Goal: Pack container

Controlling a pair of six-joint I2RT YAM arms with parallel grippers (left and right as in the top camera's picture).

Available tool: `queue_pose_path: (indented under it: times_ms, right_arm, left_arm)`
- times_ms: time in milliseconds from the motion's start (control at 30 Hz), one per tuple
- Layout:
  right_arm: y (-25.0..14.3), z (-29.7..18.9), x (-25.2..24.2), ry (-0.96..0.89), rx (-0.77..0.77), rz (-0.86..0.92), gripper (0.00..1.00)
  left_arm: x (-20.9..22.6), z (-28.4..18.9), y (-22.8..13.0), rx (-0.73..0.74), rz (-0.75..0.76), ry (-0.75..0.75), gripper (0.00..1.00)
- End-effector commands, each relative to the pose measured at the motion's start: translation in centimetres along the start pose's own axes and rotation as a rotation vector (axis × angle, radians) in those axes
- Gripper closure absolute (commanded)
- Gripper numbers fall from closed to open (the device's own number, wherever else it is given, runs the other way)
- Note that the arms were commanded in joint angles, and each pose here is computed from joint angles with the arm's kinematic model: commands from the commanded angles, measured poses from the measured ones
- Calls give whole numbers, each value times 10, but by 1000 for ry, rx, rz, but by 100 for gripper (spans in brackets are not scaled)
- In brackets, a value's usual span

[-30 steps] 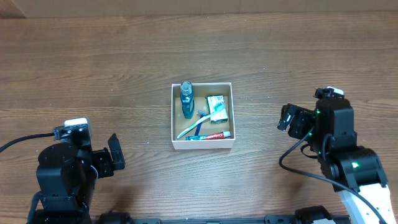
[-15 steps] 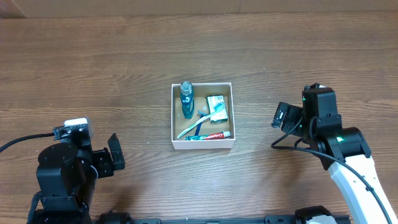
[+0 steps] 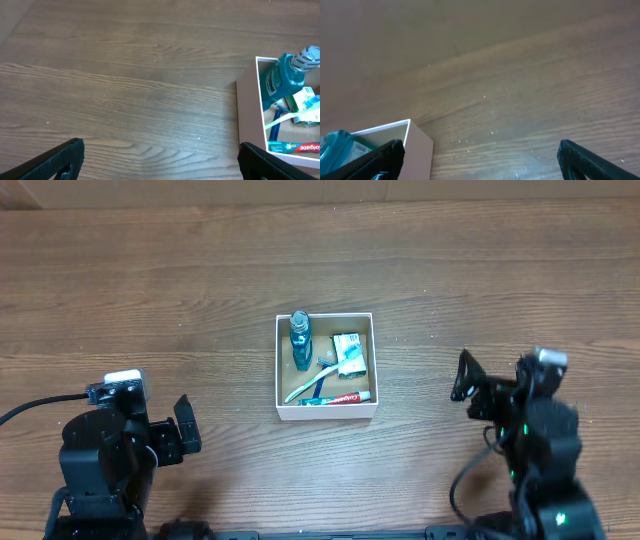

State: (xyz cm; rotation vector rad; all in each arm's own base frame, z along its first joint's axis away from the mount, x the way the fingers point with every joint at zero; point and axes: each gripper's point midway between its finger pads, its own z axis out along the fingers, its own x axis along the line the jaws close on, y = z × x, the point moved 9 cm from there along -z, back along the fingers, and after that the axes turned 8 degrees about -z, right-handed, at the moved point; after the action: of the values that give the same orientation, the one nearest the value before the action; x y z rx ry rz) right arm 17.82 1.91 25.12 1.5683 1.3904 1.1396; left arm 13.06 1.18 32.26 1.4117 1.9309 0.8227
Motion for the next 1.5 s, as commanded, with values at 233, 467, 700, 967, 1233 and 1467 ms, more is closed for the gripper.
queue_pose_path:
  times_ms: [233, 467, 700, 967, 1233, 1467]
  right_arm:
    - [-18, -27, -1, 97, -329, -226, 0]
    - [-16, -32, -2, 80, -361, -310, 0]
    - [-28, -30, -3, 88, -458, -300, 0]
    - [-48, -12, -10, 35, -484, -292, 0]
    - [-81, 5, -13, 71, -317, -316, 0]
    - [-82, 5, -12, 83, -318, -313, 0]
  left_arm:
    - [0, 0, 0, 0, 20, -6, 0]
    - [0, 0, 0, 0, 20, -6, 0]
    - [0, 0, 0, 0, 20, -6, 0]
    - [0, 0, 0, -1, 19, -6, 0]
    - [0, 0, 0, 0, 20, -6, 0]
    - [0, 0, 0, 0, 20, -6, 0]
